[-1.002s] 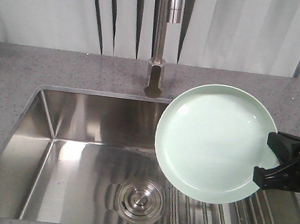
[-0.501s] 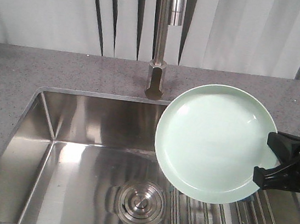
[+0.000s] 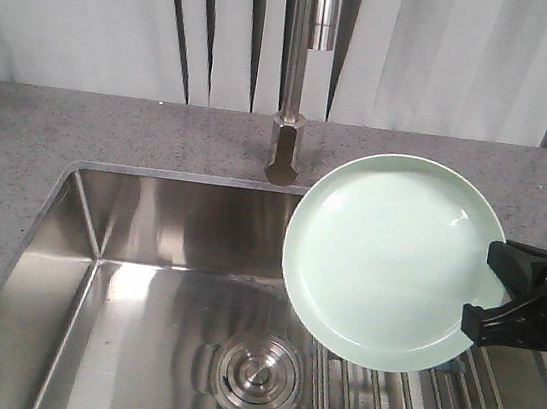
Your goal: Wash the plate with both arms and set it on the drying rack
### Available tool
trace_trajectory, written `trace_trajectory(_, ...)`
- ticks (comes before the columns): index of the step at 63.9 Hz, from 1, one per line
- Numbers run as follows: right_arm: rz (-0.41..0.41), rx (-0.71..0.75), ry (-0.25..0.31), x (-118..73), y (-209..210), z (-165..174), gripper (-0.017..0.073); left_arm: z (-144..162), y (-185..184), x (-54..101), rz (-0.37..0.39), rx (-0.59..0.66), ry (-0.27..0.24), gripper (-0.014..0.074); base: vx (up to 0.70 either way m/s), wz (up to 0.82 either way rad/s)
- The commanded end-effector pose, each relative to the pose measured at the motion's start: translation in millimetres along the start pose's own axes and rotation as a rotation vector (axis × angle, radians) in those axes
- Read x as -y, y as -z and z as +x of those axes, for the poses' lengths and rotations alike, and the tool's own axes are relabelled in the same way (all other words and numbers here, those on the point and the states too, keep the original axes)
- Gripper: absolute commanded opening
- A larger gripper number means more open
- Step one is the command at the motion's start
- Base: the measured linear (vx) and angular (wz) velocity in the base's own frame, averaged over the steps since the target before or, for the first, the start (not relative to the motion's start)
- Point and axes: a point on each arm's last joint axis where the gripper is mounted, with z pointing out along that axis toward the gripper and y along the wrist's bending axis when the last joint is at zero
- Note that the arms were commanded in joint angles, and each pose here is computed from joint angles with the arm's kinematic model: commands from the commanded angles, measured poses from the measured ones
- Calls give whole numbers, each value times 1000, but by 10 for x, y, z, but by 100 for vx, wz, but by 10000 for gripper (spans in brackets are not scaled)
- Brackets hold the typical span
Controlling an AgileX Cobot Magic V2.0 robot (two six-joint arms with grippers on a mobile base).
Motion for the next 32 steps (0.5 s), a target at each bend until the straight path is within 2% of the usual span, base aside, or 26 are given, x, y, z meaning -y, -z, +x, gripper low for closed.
trace_trajectory(1,10,121,13,14,62,-181,-9,0,2,4,9,65,13,-6,1,0)
trace_trajectory(32,10,121,13,14,62,-180,-9,0,2,4,9,65,13,-6,0,0)
